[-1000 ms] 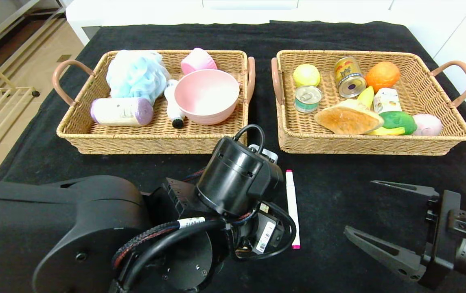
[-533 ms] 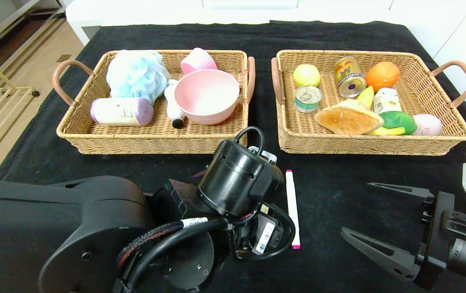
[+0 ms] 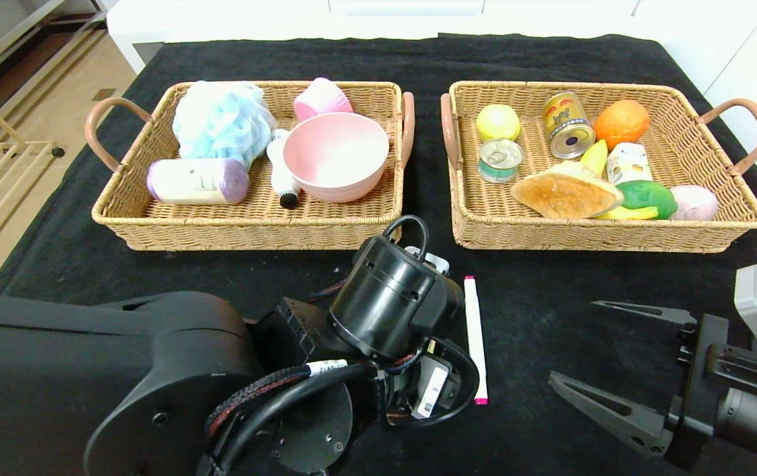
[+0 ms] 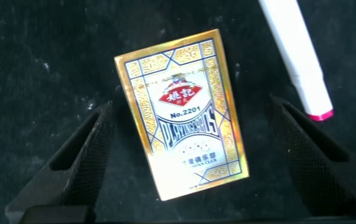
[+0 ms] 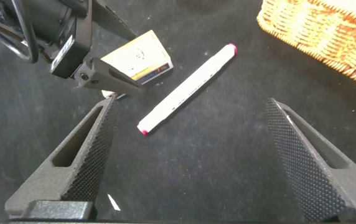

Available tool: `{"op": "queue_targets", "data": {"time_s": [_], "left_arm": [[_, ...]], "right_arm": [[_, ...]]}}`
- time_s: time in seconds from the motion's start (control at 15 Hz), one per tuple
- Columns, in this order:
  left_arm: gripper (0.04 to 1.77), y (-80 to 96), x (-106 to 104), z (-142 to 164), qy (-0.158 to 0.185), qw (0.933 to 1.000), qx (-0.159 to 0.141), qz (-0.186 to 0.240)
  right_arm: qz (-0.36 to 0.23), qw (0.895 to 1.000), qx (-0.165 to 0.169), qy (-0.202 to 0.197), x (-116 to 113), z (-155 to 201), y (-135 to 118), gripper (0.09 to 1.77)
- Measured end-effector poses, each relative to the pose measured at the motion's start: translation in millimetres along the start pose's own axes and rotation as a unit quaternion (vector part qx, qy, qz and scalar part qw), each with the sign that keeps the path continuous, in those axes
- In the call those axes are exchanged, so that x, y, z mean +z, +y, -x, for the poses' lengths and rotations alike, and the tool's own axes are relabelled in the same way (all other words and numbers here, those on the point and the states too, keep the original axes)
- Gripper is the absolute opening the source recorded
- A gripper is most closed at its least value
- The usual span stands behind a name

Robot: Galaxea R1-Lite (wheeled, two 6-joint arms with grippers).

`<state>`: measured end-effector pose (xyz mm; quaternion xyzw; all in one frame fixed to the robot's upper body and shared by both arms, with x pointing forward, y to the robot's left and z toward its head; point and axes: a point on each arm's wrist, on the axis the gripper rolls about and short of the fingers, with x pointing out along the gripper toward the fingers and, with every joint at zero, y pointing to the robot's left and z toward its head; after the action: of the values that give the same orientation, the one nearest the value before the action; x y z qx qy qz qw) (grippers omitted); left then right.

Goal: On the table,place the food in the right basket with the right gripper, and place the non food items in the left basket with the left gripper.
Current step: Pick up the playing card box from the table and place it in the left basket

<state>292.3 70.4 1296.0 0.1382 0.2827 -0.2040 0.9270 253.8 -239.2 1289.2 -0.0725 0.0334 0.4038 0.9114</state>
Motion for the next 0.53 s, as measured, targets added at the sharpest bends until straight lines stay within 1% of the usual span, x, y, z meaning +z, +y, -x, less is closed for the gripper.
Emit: {"op": "queue_targets", "data": {"time_s": [0.2, 0.53], "left_arm": [[1.72, 0.5, -2.0, -1.5, 0.009, 0.9999, 0.006, -0.003], [1.72, 0.1, -1.2, -3.1, 0.009, 0.9999, 0.006, -0.002]], "right_arm": [[-0.001, 1.0, -0.001, 0.005, -2.1, -1.7, -0.5, 1.71], [-0.003, 1.0, -0.001, 0.007, -3.1, -2.6, -1.2, 1.71]]}}
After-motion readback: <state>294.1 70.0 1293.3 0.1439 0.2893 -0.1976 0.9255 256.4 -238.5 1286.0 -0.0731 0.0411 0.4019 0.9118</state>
